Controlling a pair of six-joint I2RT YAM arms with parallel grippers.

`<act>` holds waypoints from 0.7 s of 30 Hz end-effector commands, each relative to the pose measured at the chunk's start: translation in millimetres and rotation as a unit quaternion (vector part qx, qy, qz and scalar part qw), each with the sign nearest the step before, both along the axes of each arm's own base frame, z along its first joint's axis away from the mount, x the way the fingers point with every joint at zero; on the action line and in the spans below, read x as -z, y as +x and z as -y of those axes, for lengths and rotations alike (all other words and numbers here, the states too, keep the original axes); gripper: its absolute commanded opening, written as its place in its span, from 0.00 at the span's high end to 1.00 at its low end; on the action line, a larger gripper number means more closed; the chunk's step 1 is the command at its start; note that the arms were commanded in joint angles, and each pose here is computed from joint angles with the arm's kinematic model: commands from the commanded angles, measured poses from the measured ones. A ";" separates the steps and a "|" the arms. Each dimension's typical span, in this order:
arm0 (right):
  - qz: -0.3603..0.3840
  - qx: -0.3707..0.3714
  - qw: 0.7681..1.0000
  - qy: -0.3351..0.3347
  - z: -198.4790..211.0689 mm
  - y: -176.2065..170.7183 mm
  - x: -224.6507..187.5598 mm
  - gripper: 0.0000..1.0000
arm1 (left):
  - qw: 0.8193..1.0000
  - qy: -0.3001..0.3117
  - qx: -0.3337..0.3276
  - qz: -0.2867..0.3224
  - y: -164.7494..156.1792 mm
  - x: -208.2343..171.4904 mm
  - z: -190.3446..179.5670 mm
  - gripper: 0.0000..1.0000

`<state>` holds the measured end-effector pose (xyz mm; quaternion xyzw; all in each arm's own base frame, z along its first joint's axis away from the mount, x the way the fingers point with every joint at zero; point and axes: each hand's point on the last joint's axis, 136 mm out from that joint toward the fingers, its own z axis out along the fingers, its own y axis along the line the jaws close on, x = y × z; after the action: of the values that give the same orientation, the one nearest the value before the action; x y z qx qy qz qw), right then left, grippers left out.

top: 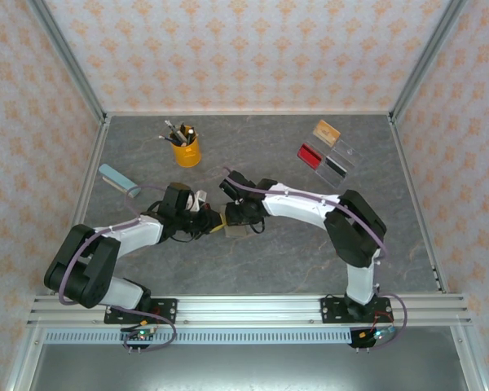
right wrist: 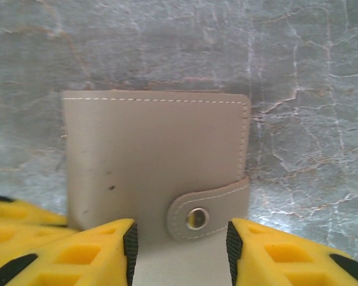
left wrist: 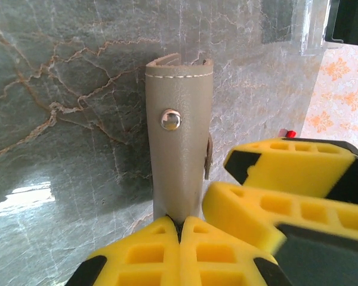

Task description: Take the credit cards out of the card holder

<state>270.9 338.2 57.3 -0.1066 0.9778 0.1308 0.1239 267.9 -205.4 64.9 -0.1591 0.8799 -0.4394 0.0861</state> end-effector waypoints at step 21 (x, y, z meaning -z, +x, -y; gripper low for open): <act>0.053 0.076 0.987 -0.129 47.9 15.7 15.3 1.00 | 0.999 0.034 0.000 0.006 -1.0 -2.5 -5.2 1.00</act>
<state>282.9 320.9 50.1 -0.0847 0.9819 0.0531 0.1611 264.0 -201.4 58.8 -0.1628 0.8898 -0.4185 0.0816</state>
